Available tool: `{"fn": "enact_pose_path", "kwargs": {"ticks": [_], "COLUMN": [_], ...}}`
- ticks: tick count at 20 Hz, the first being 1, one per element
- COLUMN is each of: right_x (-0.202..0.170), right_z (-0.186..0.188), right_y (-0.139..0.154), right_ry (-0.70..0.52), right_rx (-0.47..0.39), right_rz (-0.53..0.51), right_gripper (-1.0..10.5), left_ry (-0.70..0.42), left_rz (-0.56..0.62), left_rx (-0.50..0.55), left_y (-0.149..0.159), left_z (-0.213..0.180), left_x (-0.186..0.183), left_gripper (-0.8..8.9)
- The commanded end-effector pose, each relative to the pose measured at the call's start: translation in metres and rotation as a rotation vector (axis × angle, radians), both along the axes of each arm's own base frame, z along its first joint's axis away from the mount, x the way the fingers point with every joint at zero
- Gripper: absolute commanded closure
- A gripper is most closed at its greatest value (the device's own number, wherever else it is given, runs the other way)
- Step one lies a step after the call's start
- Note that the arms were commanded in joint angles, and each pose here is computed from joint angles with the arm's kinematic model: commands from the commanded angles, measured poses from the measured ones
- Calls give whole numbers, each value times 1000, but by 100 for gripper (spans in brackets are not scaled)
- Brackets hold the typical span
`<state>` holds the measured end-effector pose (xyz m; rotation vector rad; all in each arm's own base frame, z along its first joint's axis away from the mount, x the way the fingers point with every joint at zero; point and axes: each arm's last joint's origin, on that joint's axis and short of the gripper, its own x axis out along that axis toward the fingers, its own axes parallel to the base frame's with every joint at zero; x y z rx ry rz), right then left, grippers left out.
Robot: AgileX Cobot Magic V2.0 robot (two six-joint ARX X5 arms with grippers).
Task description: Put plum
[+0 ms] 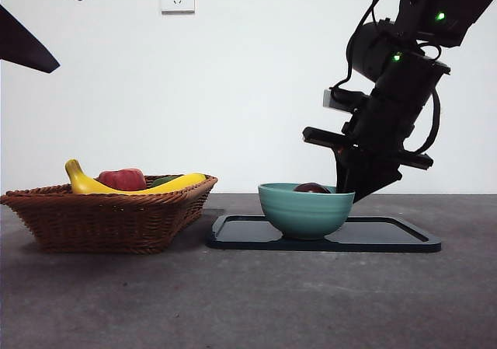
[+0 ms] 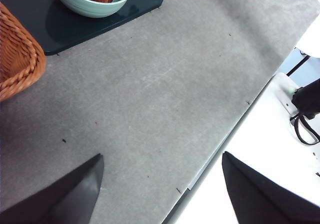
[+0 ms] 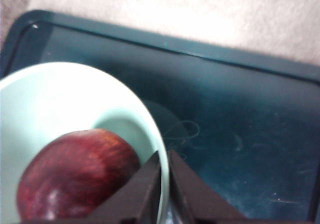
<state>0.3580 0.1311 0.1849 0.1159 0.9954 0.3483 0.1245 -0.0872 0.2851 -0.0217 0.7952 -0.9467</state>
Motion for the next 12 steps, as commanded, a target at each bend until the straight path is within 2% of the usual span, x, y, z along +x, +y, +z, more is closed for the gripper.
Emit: {"fn": "enact_pose_path", "kwargs": {"ticks": [1, 2, 5, 9, 12], "right_x": [5, 5, 5, 0, -9], "right_z": [-6, -6, -5, 15, 46], "right_y": [3, 3, 3, 1, -5], "right_ry": [15, 14, 15, -37, -116], "right_rx": [-6, -5, 2, 11, 24], "right_rz": [6, 5, -5, -12, -23], "right_gripper": [935, 924, 762, 747, 746], "left_ry": [-13, -12, -11, -11, -11], "left_rz": [-12, -11, -10, -10, -10], "left_rx": [-6, -7, -7, -7, -7], "left_y": [-1, -1, -1, -1, -1], "left_z": [3, 3, 3, 3, 3], "left_x": [1, 1, 0, 1, 1], "left_gripper": [439, 439, 439, 439, 439]}}
